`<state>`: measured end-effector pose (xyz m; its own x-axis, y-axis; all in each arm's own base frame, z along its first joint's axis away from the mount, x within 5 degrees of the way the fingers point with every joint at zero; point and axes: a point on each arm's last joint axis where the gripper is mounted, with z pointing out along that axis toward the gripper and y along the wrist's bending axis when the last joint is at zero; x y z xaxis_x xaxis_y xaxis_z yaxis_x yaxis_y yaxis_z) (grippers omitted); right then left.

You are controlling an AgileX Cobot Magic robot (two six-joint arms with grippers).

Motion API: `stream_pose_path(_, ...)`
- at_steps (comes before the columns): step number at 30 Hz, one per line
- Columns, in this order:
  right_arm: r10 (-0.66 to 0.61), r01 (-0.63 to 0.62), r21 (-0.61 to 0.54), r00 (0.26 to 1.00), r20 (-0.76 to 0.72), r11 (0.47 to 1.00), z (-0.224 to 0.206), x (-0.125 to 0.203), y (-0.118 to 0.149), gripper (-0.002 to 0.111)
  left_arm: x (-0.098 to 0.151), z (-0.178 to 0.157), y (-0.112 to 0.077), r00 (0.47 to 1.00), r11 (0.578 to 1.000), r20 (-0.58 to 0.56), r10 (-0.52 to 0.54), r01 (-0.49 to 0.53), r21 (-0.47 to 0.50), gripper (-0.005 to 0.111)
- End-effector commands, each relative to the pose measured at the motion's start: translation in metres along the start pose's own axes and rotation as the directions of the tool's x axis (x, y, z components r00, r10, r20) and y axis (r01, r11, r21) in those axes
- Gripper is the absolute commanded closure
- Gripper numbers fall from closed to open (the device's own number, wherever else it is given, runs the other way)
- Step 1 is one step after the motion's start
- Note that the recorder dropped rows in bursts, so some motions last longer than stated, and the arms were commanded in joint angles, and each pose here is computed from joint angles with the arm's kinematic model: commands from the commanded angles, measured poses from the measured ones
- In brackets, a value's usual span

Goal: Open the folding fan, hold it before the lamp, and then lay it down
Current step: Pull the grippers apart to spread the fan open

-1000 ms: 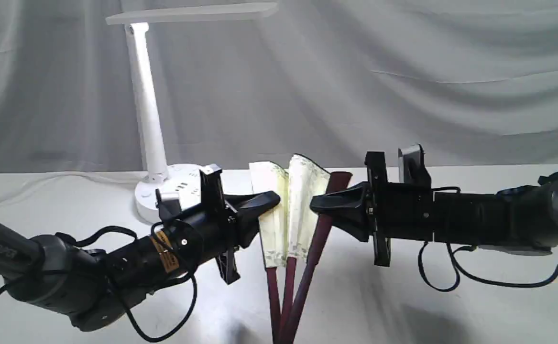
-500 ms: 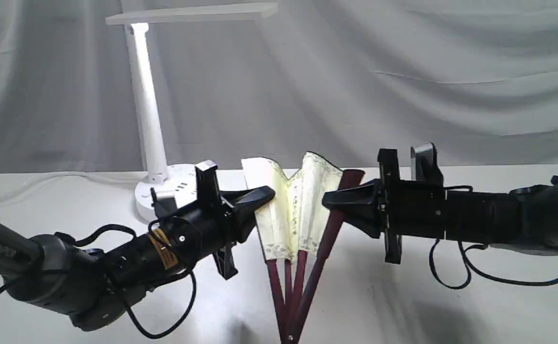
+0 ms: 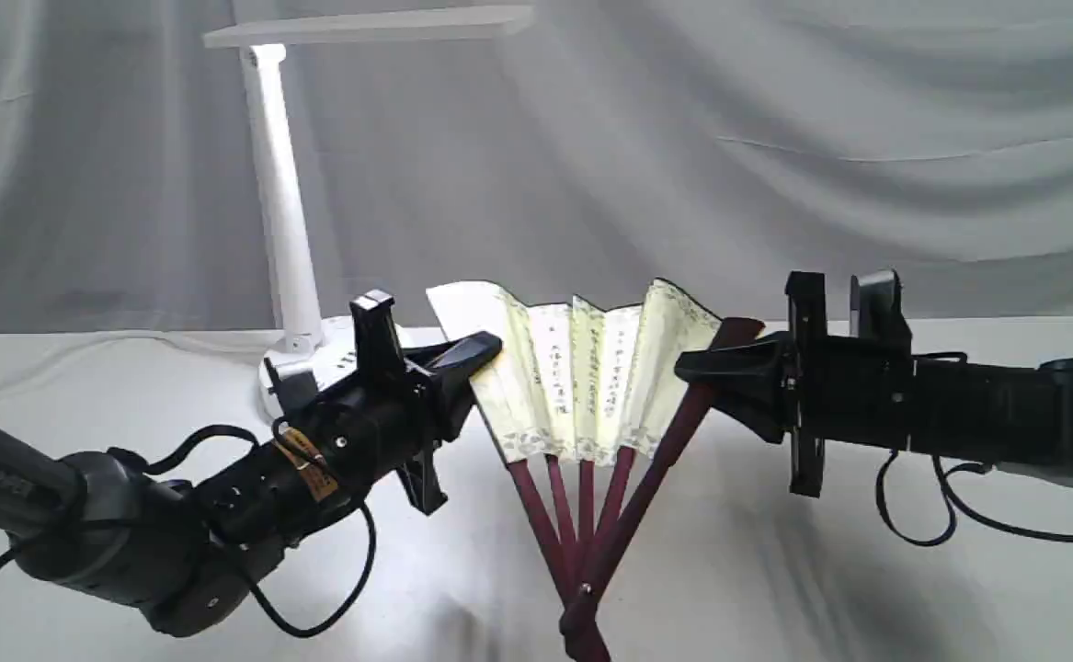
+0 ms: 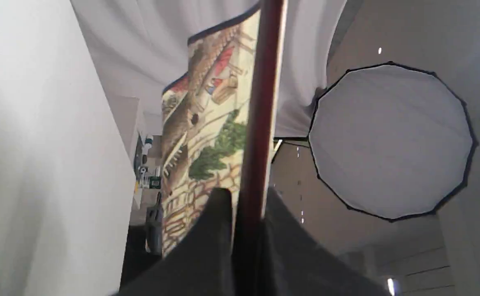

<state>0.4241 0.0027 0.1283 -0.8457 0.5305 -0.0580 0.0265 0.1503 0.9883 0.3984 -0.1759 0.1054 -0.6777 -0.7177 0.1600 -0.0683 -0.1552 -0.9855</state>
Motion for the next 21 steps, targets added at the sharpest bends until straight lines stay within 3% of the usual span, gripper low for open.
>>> stream_pose_path(1,-0.049,0.049,0.022,0.999,0.005,0.999,-0.01,-0.003,-0.004,0.108,-0.002,0.004,-0.021,0.994,0.992,0.086,-0.061,0.051,0.119,0.107)
stream_pose_path(11,-0.008,0.006,0.027,0.997,0.079,1.0,-0.038,-0.018,-0.009,0.108,0.01,0.007,-0.045,0.982,0.98,0.19,0.013,-0.05,0.191,0.107)
stream_pose_path(21,-0.01,0.006,0.03,0.992,0.125,1.0,-0.059,-0.027,-0.002,0.108,0.009,-0.019,-0.047,0.95,0.985,0.311,-0.001,-0.052,0.162,0.107)
